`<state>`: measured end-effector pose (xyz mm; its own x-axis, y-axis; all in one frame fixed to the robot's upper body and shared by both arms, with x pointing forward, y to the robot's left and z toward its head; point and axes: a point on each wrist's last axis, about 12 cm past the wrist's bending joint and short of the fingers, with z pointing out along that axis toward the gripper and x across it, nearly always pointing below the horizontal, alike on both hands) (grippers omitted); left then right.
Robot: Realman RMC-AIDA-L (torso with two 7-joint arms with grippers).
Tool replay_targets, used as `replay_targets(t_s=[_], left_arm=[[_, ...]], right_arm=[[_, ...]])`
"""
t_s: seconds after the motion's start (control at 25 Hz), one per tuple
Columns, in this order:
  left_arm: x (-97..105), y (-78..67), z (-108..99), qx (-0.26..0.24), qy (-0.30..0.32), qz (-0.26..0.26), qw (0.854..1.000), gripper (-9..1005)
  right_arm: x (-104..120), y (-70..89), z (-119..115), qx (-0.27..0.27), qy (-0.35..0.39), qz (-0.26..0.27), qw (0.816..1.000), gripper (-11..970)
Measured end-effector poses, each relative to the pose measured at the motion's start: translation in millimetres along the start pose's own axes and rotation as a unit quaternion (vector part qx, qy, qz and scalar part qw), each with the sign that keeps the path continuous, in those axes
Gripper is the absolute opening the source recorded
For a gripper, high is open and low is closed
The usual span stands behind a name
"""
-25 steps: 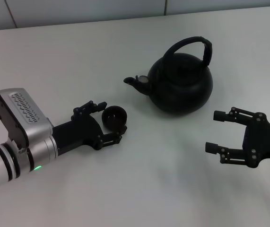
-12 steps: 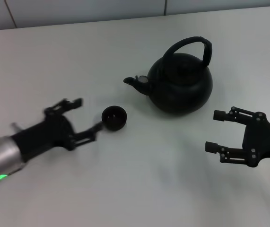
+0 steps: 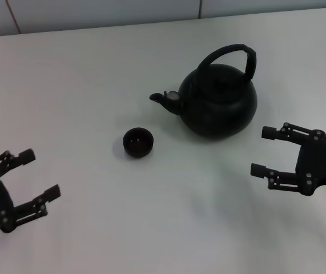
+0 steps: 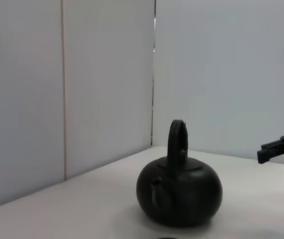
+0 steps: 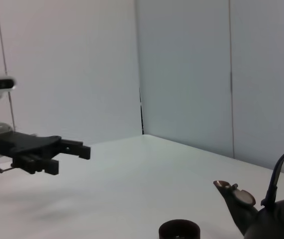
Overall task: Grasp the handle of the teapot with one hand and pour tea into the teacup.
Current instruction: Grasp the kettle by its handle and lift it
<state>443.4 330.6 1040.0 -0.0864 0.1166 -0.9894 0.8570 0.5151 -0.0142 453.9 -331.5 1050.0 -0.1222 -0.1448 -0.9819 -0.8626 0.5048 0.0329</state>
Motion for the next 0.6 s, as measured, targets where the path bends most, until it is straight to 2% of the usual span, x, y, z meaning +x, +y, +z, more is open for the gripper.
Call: replay_targets(t_s=[0.16, 0.36, 0.4, 0.6], left_arm=[[0, 0.5, -4, 0.001, 0.005, 0.003, 1.000, 864], [2, 4.1, -6, 0.019, 0.046, 0.022, 0.999, 864], [6, 8.1, -11, 0.028, 0.094, 0.041, 0.994, 864], [2, 17.0, -18, 0.020, 0.103, 0.047, 0.993, 863]], right_arm=[[1, 0.4, -1, 0.001, 0.000, -0.001, 1.000, 772], [1, 0.6, 0, 0.002, 0.000, -0.001, 1.000, 771], [2, 1.1, -1, 0.003, 0.001, -0.001, 1.000, 771], [4, 2.4, -1, 0.006, 0.002, 0.004, 1.000, 770]])
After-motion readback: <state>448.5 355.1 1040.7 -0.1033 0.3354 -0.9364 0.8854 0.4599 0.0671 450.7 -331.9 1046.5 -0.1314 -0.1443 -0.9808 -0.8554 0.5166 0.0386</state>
